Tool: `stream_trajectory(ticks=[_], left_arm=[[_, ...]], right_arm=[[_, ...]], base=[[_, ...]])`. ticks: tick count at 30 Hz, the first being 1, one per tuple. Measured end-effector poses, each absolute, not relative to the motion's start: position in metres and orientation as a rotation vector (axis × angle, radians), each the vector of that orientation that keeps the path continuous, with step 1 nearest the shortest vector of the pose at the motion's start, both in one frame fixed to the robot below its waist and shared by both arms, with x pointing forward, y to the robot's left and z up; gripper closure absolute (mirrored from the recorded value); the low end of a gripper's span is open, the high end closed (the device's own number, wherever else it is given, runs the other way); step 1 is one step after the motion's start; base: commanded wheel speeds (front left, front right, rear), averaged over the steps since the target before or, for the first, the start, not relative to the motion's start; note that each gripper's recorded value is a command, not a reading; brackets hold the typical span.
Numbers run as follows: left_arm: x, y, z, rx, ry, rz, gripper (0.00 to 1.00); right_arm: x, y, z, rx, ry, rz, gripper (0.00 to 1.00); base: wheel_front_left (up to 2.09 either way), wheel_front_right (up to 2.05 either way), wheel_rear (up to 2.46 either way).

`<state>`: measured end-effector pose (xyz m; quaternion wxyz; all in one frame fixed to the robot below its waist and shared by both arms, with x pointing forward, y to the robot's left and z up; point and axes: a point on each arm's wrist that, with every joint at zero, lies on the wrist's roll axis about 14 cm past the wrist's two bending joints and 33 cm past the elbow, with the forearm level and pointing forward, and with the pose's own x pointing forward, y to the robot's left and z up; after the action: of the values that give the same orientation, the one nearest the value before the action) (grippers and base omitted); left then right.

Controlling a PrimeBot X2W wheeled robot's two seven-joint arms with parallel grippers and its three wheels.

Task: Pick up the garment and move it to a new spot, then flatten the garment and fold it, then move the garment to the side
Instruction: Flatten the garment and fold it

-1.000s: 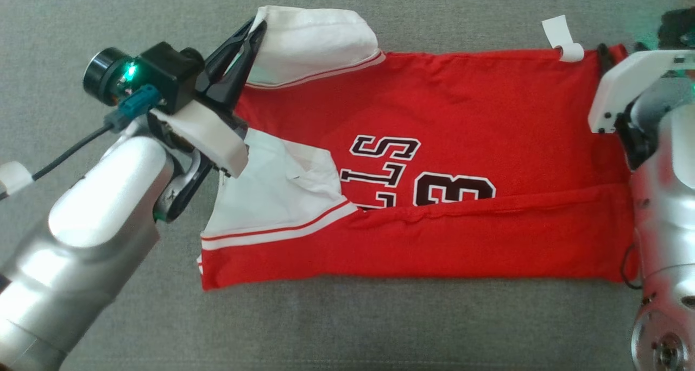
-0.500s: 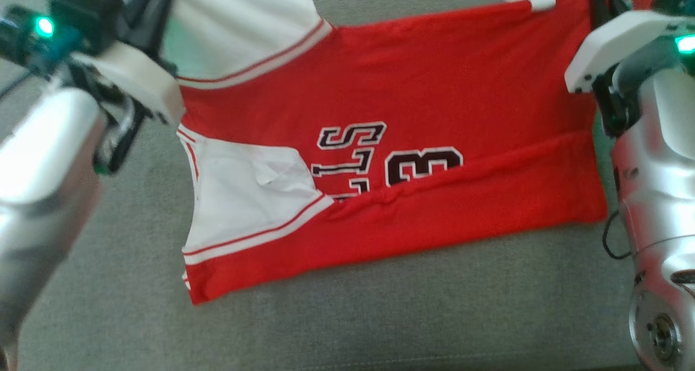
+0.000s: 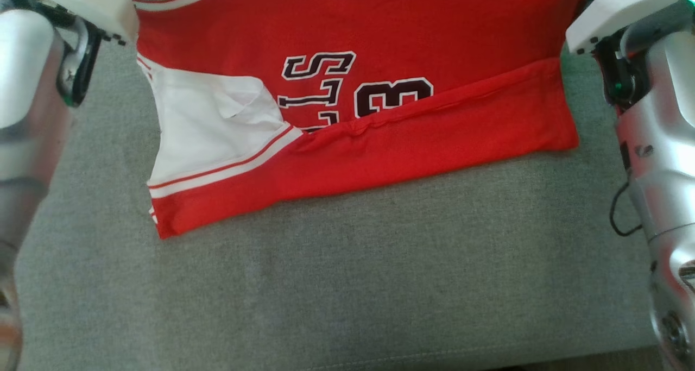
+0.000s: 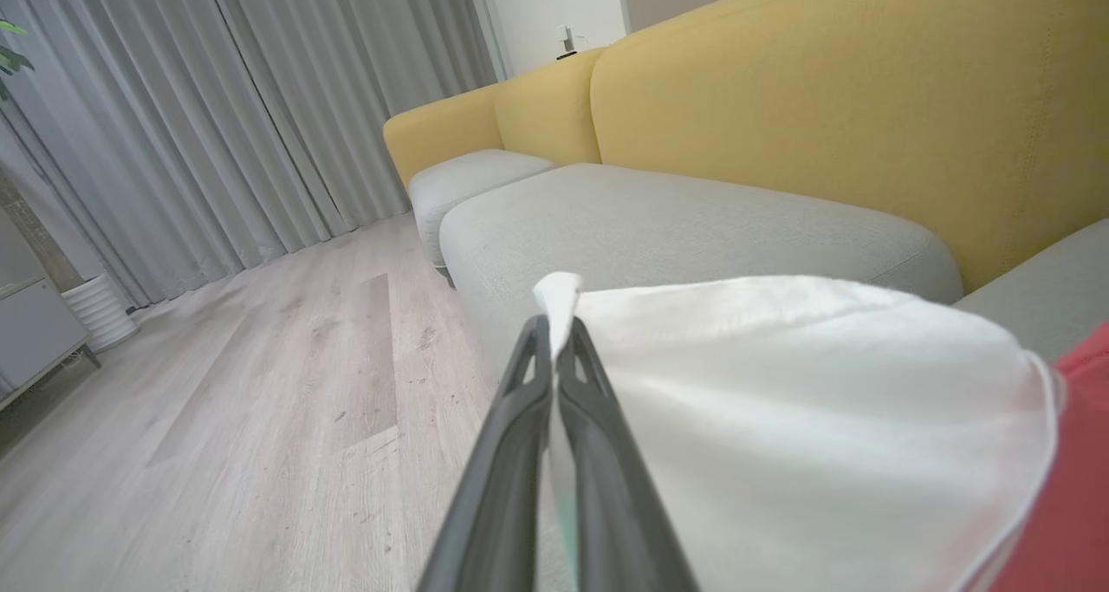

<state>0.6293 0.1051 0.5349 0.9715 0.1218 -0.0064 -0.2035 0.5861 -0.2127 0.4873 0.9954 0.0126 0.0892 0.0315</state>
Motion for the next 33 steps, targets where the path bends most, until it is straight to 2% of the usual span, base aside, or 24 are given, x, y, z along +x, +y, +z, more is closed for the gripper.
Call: stream_trajectory(ticks=[8,11,18,27,33], left_arm=[[0.613,0.104,0.523,0.229,0.029,-0.446,1.00],[0.598,0.109,0.511,0.164,0.080,-0.452,1.00],[0.556,0.119,0.481,0.220,0.203,-0.497,1.00],[0.472,0.135,0.418,0.253,0.510,-0.575,1.00],[0.442,0.130,0.411,0.257,0.584,-0.625,1.00]], right_arm=[[0.580,-0.206,0.480,0.027,0.207,0.104,1.00],[0.570,-0.207,0.472,-0.021,0.238,0.129,1.00],[0.548,-0.210,0.457,-0.014,0.317,0.154,1.00],[0.500,-0.215,0.427,-0.067,0.532,0.220,1.00],[0.470,-0.220,0.412,-0.075,0.681,0.246,1.00]], base=[[0.00,0.00,0.00],[0.00,0.00,0.00],[0.00,0.00,0.00],[0.00,0.00,0.00],[0.00,0.00,0.00]])
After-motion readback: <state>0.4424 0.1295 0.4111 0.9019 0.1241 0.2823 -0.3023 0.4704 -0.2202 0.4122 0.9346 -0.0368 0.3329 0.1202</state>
